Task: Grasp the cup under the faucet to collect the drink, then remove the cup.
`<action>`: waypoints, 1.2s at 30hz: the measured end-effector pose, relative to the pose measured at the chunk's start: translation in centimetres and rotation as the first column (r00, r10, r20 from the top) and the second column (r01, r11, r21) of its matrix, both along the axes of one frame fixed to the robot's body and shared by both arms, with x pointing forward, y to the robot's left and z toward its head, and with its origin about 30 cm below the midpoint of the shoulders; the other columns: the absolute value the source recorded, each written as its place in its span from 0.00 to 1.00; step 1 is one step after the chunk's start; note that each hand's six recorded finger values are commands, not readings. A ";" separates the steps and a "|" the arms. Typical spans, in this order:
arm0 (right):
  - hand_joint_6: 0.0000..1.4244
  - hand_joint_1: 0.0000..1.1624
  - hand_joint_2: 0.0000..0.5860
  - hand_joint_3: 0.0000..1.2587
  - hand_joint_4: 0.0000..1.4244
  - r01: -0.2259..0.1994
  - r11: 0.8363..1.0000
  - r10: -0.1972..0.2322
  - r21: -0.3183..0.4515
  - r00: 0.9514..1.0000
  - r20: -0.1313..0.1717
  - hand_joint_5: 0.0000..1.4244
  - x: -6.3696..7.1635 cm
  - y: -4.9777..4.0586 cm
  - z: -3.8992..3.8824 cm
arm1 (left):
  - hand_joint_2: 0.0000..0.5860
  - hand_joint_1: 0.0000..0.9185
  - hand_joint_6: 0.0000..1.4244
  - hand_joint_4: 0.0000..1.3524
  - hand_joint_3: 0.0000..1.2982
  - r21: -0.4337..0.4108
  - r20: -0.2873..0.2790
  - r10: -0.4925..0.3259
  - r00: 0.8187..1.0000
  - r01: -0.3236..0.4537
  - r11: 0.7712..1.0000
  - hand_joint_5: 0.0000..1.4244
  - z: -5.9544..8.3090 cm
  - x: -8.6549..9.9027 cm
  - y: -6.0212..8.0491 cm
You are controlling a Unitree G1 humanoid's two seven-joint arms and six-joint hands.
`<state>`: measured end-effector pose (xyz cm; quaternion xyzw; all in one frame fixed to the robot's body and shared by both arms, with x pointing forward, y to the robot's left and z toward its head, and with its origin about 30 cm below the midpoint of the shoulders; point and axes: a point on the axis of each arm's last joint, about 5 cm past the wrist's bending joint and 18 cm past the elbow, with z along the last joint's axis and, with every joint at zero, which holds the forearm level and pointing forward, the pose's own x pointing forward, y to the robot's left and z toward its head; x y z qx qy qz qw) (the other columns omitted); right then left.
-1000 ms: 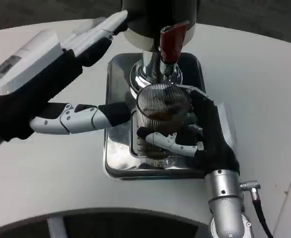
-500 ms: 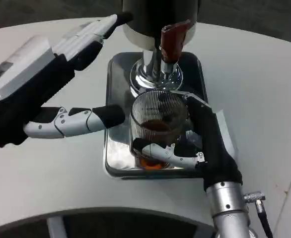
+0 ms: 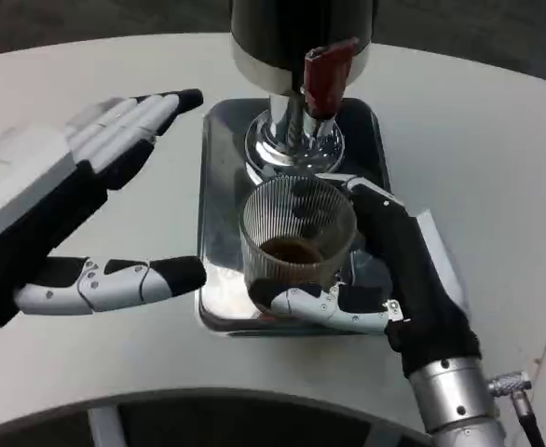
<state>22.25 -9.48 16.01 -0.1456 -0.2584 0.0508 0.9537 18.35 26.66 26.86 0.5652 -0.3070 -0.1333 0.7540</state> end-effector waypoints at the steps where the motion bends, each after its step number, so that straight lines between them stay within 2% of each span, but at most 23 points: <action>1: 0.86 0.99 0.26 0.56 0.62 -0.003 1.000 0.003 -0.003 1.000 0.001 0.65 -0.2 -0.22 0.09 | 0.19 0.00 0.00 0.00 0.00 0.019 -0.005 0.013 1.000 -0.013 1.000 0.00 -0.1 -0.3 0.1; 7: 0.87 0.99 0.26 0.56 0.62 -0.020 1.000 0.020 0.007 1.000 0.004 0.65 -1.2 -1.16 0.81 | 0.09 0.00 0.00 0.00 0.00 0.107 -0.035 0.058 0.998 -0.054 0.993 0.00 -0.2 -1.3 0.0; 11: 0.87 0.99 0.26 0.56 0.62 -0.032 0.999 0.032 0.007 0.999 0.021 0.65 -1.9 -1.73 1.51 | 0.07 0.00 0.00 0.00 0.00 0.168 -0.097 0.116 0.989 -0.098 0.981 0.00 -0.7 -1.9 -0.3; 15: 0.88 0.98 0.26 0.56 0.62 -0.050 0.999 0.049 0.001 0.998 0.026 0.65 -2.5 -2.31 2.17 | 0.05 0.00 0.00 0.00 0.00 0.222 -0.119 0.159 0.980 -0.130 0.966 0.00 -1.1 -2.5 -0.6; 20: 0.88 0.98 0.25 0.56 0.62 -0.058 0.998 0.058 -0.008 0.998 0.022 0.65 -3.6 -2.93 2.85 | 0.04 0.00 0.00 0.00 0.00 0.260 -0.113 0.178 0.977 -0.144 0.955 0.00 -1.3 -2.4 -0.9; 24: 0.88 0.98 0.25 0.57 0.62 -0.065 0.998 0.065 0.003 0.998 0.013 0.65 -4.7 -3.28 3.34 | 0.03 0.00 0.00 0.00 0.00 0.269 -0.101 0.165 0.981 -0.132 0.954 0.00 -1.8 -2.3 -1.6; 28: 0.89 0.98 0.25 0.57 0.62 -0.074 0.997 0.074 0.007 0.997 0.018 0.65 -6.1 -3.52 3.96 | 0.02 0.00 0.00 0.00 0.00 0.247 -0.052 0.134 0.990 -0.117 0.962 0.00 -2.4 -2.9 -2.6; 30: 0.89 0.98 0.24 0.57 0.62 -0.086 0.996 0.086 0.003 0.996 0.018 0.65 -6.6 -3.64 4.19 | 0.02 0.00 0.00 0.00 0.00 0.230 -0.045 0.119 0.992 -0.105 0.967 0.00 -2.9 -3.3 -3.0; 36: 0.90 0.98 0.24 0.58 0.63 -0.117 0.992 0.117 -0.036 0.993 -0.016 0.65 -7.9 -4.17 4.53 | 0.02 0.00 0.00 0.00 0.00 0.174 0.006 0.114 0.993 -0.114 0.978 0.00 -4.1 -4.2 -3.5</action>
